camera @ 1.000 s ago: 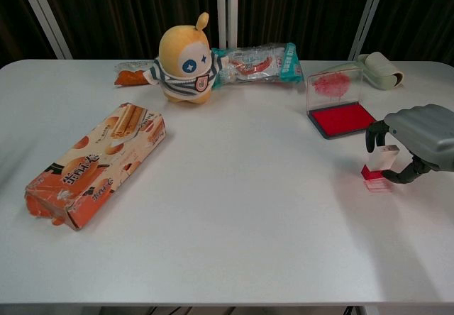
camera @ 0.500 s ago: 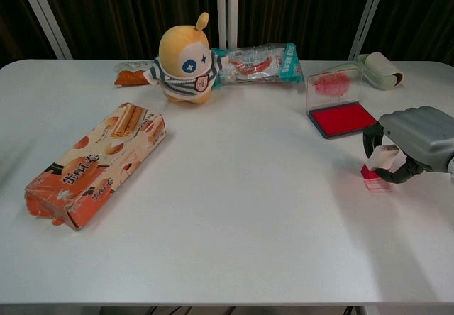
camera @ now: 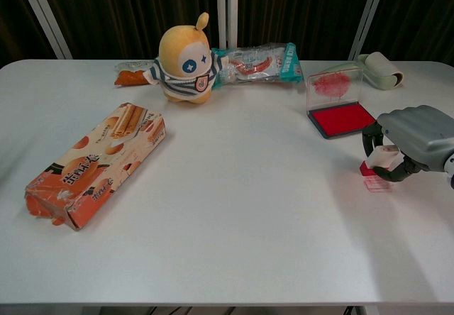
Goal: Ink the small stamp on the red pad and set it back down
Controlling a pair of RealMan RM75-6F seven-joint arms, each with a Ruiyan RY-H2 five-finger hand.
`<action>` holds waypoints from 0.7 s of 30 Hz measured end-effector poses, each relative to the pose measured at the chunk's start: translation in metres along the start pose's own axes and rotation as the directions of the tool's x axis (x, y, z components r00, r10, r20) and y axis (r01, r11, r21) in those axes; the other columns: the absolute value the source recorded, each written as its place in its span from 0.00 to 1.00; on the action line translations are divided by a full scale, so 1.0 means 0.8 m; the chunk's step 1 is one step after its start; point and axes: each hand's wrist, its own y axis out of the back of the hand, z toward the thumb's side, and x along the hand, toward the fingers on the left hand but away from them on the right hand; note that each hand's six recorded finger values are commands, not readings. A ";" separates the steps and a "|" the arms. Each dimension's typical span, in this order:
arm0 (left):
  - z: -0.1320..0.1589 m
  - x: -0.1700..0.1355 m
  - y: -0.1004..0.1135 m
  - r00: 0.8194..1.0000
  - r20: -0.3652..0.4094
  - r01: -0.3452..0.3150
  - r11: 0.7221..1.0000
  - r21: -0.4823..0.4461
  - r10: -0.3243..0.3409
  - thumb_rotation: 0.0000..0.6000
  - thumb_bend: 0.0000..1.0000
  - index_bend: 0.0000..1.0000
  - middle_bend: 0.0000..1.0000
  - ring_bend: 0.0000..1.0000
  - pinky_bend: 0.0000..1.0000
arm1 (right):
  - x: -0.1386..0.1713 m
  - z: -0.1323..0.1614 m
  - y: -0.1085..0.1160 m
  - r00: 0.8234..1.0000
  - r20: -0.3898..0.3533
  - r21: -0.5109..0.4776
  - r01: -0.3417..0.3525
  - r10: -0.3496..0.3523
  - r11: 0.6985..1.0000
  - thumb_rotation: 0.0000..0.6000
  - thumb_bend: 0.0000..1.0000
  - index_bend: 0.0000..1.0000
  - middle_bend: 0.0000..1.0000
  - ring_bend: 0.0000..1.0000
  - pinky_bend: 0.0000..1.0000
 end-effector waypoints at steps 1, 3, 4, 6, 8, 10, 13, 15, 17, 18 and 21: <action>0.000 0.000 0.000 1.000 -0.001 0.000 1.000 0.000 0.000 0.66 0.12 0.11 0.18 0.12 0.21 | 0.000 0.000 0.000 1.000 0.001 0.000 0.001 -0.001 1.000 1.00 0.29 0.58 0.53 0.81 0.97; -0.001 0.000 0.000 1.000 -0.003 0.001 1.000 0.000 -0.001 0.67 0.12 0.11 0.18 0.12 0.21 | -0.001 -0.001 0.002 1.000 0.003 -0.002 0.006 -0.006 1.000 1.00 0.29 0.59 0.53 0.81 0.97; -0.002 -0.001 0.000 1.000 -0.004 0.001 1.000 0.000 -0.001 0.67 0.12 0.11 0.18 0.12 0.21 | -0.001 -0.001 0.004 1.000 0.004 -0.004 0.009 -0.008 1.000 1.00 0.30 0.59 0.53 0.81 0.97; -0.003 -0.001 0.000 1.000 -0.005 0.002 1.000 0.001 -0.002 0.67 0.12 0.11 0.18 0.12 0.21 | -0.001 -0.002 0.009 1.000 0.005 -0.012 0.017 -0.017 1.000 1.00 0.30 0.59 0.53 0.81 0.97; -0.003 -0.001 0.000 1.000 -0.005 0.002 1.000 0.001 -0.002 0.67 0.12 0.11 0.18 0.12 0.21 | -0.003 -0.004 0.018 1.000 0.006 -0.024 0.029 -0.029 0.999 1.00 0.30 0.59 0.53 0.81 0.97; -0.002 0.000 0.000 1.000 -0.004 0.002 1.000 0.001 -0.002 0.67 0.12 0.11 0.18 0.12 0.21 | -0.007 -0.007 0.029 0.999 0.009 -0.036 0.042 -0.041 0.998 1.00 0.31 0.59 0.53 0.81 0.97; -0.002 0.000 -0.001 1.000 -0.003 0.002 1.000 -0.001 -0.002 0.66 0.12 0.11 0.18 0.12 0.21 | -0.021 -0.011 0.052 0.998 0.018 -0.049 0.062 -0.062 0.997 1.00 0.31 0.59 0.53 0.81 0.97; -0.001 0.000 -0.002 1.000 -0.003 0.003 1.000 -0.002 -0.003 0.66 0.12 0.11 0.18 0.12 0.21 | -0.035 -0.012 0.067 0.997 0.022 -0.048 0.070 -0.069 0.996 1.00 0.31 0.59 0.53 0.81 0.97; -0.001 -0.001 -0.002 1.000 -0.004 0.004 1.000 -0.001 -0.004 0.66 0.12 0.11 0.18 0.12 0.21 | -0.051 -0.011 0.078 0.997 0.023 -0.038 0.071 -0.071 0.997 1.00 0.31 0.59 0.53 0.81 0.97; -0.002 -0.001 -0.002 1.000 -0.005 0.004 1.000 0.000 -0.004 0.66 0.12 0.11 0.18 0.12 0.21 | -0.058 -0.011 0.081 0.997 0.023 -0.032 0.071 -0.070 0.997 1.00 0.31 0.59 0.53 0.81 0.97; -0.003 -0.002 -0.001 1.000 -0.008 0.004 1.000 0.004 -0.004 0.66 0.12 0.11 0.18 0.12 0.21 | -0.080 -0.011 0.088 0.998 0.027 -0.013 0.063 -0.063 0.998 1.00 0.31 0.59 0.53 0.81 0.97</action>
